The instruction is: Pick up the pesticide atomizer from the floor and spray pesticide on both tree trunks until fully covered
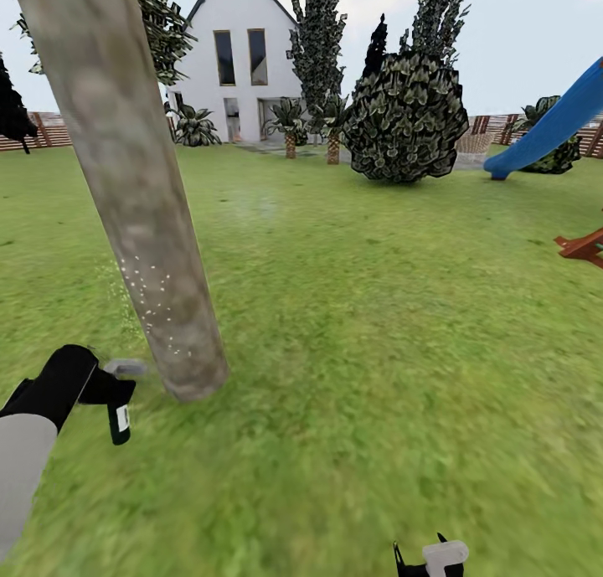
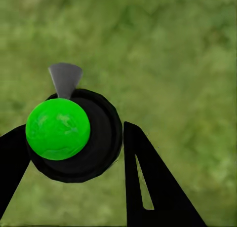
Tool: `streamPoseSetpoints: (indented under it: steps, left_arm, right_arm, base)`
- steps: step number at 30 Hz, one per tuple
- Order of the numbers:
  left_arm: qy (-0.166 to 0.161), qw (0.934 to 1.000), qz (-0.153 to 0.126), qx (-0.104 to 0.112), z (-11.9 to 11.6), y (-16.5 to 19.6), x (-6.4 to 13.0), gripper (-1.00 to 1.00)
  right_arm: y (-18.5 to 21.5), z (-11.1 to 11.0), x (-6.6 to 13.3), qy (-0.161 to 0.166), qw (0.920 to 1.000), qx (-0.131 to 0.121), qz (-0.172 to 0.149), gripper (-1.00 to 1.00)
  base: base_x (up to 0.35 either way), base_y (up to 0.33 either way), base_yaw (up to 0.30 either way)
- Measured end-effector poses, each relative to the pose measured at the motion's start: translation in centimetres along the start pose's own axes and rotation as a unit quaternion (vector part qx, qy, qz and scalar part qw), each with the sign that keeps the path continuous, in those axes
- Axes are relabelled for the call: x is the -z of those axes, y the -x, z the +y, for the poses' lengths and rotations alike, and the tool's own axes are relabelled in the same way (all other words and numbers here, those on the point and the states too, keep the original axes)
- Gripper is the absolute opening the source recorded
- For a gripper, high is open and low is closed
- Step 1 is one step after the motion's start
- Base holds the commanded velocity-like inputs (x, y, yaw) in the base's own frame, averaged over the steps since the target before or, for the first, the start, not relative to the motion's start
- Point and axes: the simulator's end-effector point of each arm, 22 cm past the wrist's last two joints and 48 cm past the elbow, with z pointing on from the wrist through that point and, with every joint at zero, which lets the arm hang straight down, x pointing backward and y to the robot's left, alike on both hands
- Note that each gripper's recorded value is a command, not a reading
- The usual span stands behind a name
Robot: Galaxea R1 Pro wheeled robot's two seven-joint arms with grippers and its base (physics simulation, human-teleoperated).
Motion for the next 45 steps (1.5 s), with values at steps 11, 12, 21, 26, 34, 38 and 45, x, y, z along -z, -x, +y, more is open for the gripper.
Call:
streamPoseSetpoints:
  steps: [11, 12, 21, 26, 34, 38, 45]
  left_arm:
    - [-0.015, 0.9995, 0.009, 0.026, 0.0, -1.8, -1.0, -1.00]
    - [-0.015, 0.9995, 0.011, 0.026, 0.0, -2.0, -1.1, -1.00]
    - [-0.016, 0.9995, 0.012, 0.026, -0.1, -2.1, -1.2, -1.00]
    - [-0.035, 0.9992, 0.007, 0.018, -2.9, -1.4, -1.6, -1.00]
    - [-0.034, 0.9993, 0.001, 0.015, -3.2, -1.0, -1.4, -1.00]
    - [-0.033, 0.9994, -0.002, 0.014, -3.1, -0.8, -1.3, -1.00]
    - [-0.033, 0.9994, -0.003, 0.014, -3.2, -0.7, -1.3, -1.00]
  right_arm:
    - [0.0, 0.0, 0.0, 0.000, 1.0000, 0.000, 0.000, 1.00]
    - [0.0, 0.0, 0.0, 0.000, 1.0000, 0.000, 0.000, 1.00]
    - [0.0, 0.0, 0.0, 0.000, 1.0000, 0.000, 0.000, 1.00]
    - [0.0, 0.0, 0.0, 0.000, 1.0000, 0.000, 0.000, 1.00]
    - [0.0, 0.0, 0.0, 0.001, 1.0000, 0.000, 0.000, 1.00]
    - [0.0, 0.0, 0.0, 0.001, 1.0000, 0.000, 0.000, 1.00]
    - [0.0, 0.0, 0.0, 0.000, 1.0000, 0.000, 0.000, 1.00]
  base:
    - [0.065, 0.021, 0.000]
    - [0.312, 0.105, 0.000]
    - [0.053, 0.017, 0.169]
    - [0.000, -0.107, 0.082]
    - [0.030, -0.267, 0.001]
    - [0.000, -0.272, 0.000]
    - [0.000, -0.272, 0.148]
